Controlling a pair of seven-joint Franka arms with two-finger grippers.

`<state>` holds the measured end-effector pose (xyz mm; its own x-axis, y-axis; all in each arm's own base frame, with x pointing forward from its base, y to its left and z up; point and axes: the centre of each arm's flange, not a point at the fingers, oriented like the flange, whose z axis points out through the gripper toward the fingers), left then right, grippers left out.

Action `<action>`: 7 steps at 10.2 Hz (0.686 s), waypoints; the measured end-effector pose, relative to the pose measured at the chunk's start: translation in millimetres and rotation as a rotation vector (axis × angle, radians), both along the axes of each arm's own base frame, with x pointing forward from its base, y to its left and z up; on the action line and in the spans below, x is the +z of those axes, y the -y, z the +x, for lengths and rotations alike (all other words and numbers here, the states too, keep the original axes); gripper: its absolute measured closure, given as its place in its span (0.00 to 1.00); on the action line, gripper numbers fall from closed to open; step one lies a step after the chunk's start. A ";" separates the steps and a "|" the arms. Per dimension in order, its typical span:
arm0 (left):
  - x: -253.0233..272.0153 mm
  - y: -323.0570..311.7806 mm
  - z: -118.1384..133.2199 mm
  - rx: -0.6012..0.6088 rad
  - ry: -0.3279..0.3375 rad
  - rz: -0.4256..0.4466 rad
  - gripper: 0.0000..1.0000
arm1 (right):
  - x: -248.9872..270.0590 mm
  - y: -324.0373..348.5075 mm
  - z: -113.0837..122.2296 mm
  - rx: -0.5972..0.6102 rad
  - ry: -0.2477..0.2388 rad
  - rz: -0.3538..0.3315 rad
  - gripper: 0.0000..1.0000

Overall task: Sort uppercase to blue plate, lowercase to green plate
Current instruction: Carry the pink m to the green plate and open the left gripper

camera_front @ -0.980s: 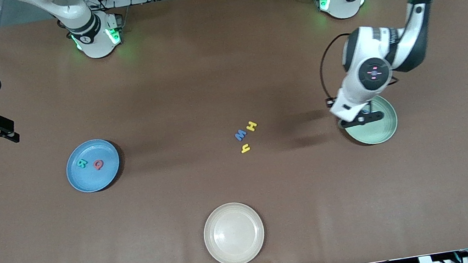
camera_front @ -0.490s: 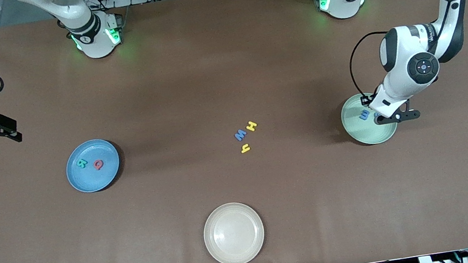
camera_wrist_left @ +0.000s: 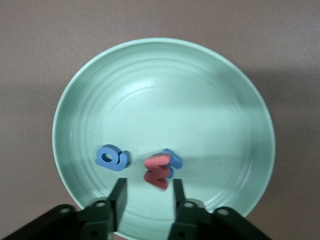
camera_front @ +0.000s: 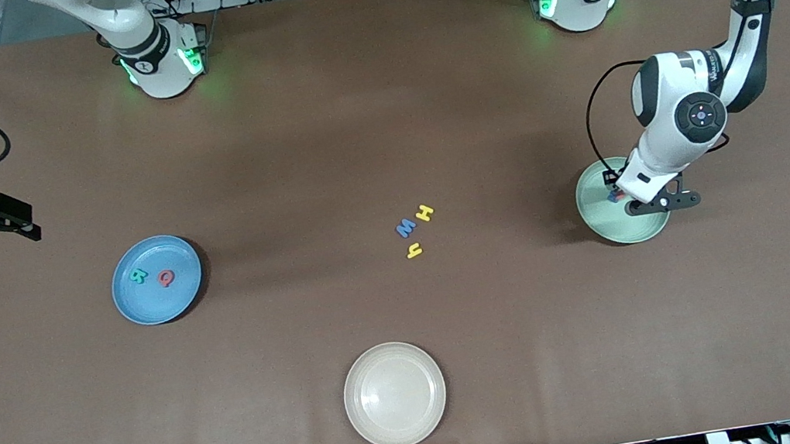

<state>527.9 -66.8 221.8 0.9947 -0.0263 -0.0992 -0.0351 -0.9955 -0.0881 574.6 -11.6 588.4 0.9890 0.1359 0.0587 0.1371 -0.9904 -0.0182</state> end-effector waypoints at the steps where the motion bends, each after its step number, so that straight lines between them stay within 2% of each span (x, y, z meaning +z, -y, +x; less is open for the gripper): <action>1: 0.5 -4.0 0.9 0.007 0.003 -0.001 0.37 | -0.1 -0.9 0.0 0.002 0.000 0.000 0.00; 2: 1.6 -6.2 2.1 0.012 0.009 -0.002 0.22 | -0.1 -2.4 0.1 0.004 0.000 0.000 0.00; 3: 4.1 -6.0 3.6 0.012 0.017 -0.003 0.21 | -0.1 -4.8 0.1 0.008 0.000 0.000 0.00; 5: 14.0 3.1 6.6 0.001 0.037 -0.014 0.01 | -0.1 -9.5 0.1 0.016 0.000 0.001 0.00; 7: 24.6 25.6 6.5 0.027 0.057 -0.046 0.00 | -0.1 -16.9 0.1 -0.009 -0.001 0.006 0.00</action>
